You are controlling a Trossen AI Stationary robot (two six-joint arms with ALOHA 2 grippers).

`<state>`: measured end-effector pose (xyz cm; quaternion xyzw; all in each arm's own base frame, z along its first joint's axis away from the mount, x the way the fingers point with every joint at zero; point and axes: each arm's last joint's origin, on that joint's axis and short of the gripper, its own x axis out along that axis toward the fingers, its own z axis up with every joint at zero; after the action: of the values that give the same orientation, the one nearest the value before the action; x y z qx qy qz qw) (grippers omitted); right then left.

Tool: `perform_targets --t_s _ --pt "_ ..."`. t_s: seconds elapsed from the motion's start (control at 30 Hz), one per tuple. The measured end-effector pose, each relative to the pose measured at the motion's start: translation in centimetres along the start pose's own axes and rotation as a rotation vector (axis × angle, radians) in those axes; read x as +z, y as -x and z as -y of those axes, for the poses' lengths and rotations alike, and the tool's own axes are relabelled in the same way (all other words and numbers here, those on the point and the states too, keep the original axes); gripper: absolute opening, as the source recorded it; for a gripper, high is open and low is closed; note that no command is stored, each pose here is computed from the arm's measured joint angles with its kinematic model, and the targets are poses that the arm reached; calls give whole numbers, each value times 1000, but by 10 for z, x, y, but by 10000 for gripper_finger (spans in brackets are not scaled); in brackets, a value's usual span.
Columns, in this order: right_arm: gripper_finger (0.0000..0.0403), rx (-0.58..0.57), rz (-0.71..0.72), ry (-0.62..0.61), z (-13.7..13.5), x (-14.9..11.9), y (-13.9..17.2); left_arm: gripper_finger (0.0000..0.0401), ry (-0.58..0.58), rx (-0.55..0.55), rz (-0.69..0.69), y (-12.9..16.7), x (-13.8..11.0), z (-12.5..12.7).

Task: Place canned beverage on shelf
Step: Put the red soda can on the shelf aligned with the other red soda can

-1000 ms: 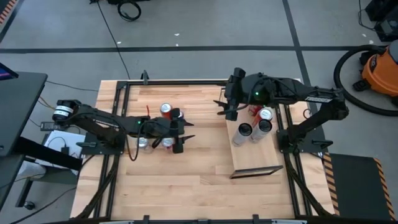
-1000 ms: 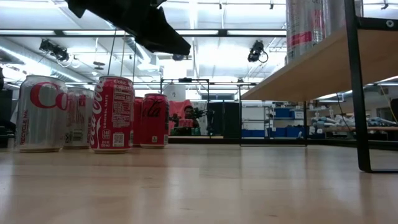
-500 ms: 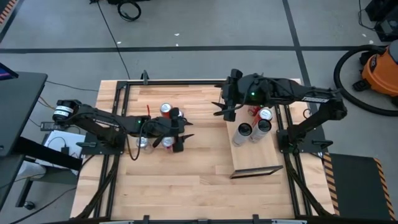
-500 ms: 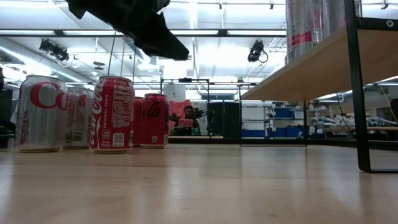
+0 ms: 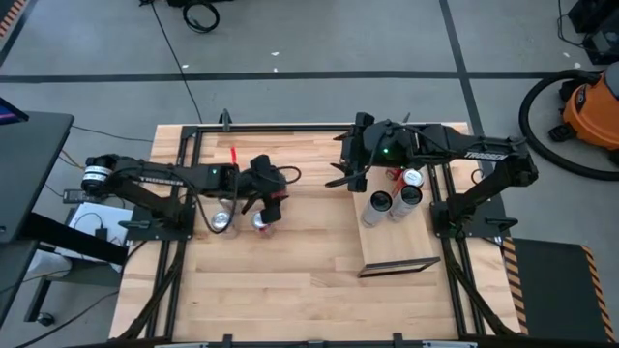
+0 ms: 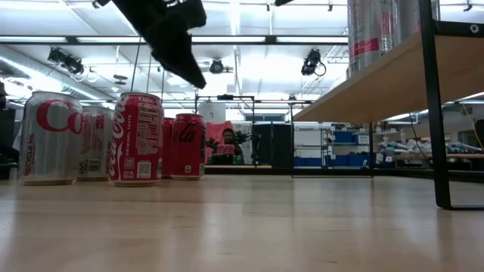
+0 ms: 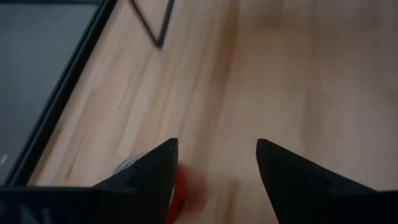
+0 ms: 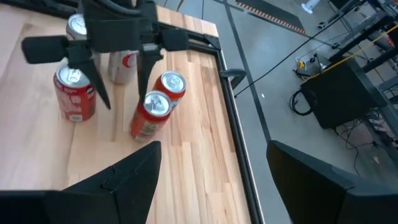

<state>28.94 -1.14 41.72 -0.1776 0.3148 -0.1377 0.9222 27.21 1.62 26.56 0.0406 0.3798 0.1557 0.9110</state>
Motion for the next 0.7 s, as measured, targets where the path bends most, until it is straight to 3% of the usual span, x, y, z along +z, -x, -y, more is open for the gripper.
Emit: perform_targets --t_s 0.23,0.53,0.7 --pt "302 2 -8 31 -5 -5 -8 229 54 83 -154 0 -15 -37" --pt "302 0 -4 53 -6 -8 -11 231 174 94 -109 23 -18 -69" --pt "302 -3 9 66 -6 -6 -11 274 248 100 -191 22 -29 -85"
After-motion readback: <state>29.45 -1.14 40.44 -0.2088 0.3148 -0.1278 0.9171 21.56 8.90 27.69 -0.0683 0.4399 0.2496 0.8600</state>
